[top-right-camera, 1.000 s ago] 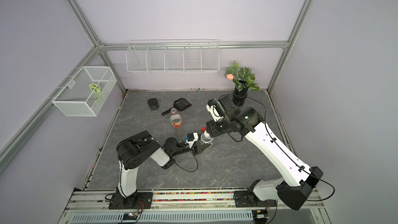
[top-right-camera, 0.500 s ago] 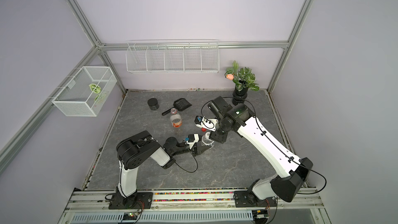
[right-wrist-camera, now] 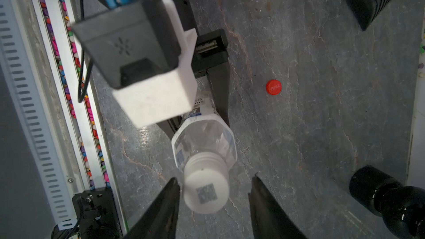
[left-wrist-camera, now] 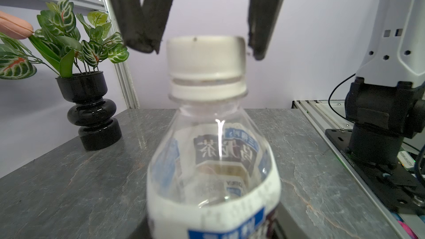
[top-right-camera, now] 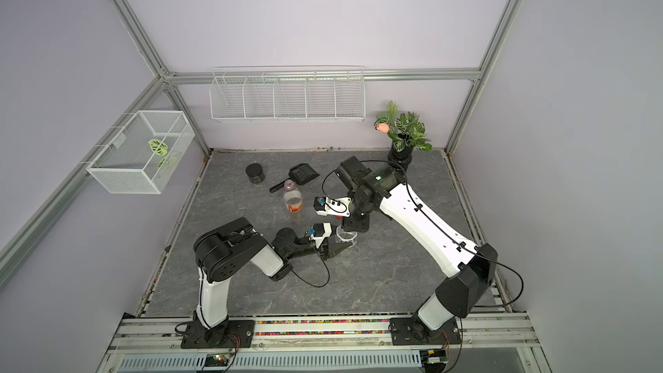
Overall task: Screw on the bottle caps
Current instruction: Screw the bottle cap onto the plastic bottle.
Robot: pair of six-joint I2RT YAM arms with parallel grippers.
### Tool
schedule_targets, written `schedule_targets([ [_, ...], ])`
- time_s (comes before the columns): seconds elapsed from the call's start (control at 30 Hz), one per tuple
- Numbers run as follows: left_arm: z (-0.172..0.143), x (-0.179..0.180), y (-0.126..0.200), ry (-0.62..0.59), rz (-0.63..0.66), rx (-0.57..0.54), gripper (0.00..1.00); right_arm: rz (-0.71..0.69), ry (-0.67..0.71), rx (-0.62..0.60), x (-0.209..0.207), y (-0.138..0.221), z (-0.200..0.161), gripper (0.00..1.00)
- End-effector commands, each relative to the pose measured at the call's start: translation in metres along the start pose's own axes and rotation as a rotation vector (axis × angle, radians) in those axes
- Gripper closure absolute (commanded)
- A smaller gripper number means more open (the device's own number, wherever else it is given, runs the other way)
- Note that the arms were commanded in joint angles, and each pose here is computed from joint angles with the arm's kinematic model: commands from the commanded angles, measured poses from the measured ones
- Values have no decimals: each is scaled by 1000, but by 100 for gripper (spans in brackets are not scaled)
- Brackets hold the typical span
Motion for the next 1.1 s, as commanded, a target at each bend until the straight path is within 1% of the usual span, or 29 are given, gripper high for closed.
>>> schedule_targets([
  [0.0, -22, -4, 0, 60, -32, 85, 52, 48, 5, -15, 3, 4, 2, 50],
  [0.17, -21, -4, 1, 58, -27, 84, 52, 90, -2, 6, 3, -1, 3, 60],
  [0.43, -22, -4, 1, 63, -25, 81, 52, 94, -37, 65, 7, -7, -6, 62],
  [0.47, -22, -4, 1, 64, -23, 83, 52, 92, -44, 66, 7, -7, -6, 64],
  [0.63, -19, 0, 1, 74, 15, 69, 53, 75, -126, 91, 9, -10, -8, 90],
  [0.67, -18, 1, 1, 74, 23, 67, 54, 48, -177, 114, 9, -13, -10, 96],
  [0.7, -16, 1, 0, 73, 28, 65, 54, 11, -246, 145, 8, -18, -13, 100],
  [0.77, -12, 3, 1, 68, 49, 55, 54, -87, -399, 215, 8, -21, -16, 100],
  [0.8, -10, 3, 1, 63, 57, 52, 54, -120, -497, 240, 11, -21, -18, 100],
  [0.83, -9, 3, 0, 61, 65, 50, 54, -141, -594, 250, 13, -20, -19, 99],
  [0.9, -9, 3, -1, 57, 67, 54, 54, -207, -858, 268, 14, -15, -22, 92],
  [0.93, -10, 2, -2, 57, 67, 56, 54, -217, -964, 270, 16, -13, -24, 92],
  [1.0, -10, 1, -3, 59, 73, 55, 54, -198, -1209, 236, 23, -16, -23, 91],
  [1.07, -10, 0, -4, 54, 76, 52, 54, -159, -1393, 193, 31, -26, -22, 88],
])
Point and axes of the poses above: each gripper's point midway between its finger pads, its own y axis back along the fingers, its own x axis along the line the jaws close on, z = x × y, the point moved 7 cm from there along y, back along the fingers, and after that the axes turned 4 degrees about y, right-handed, at the moved point
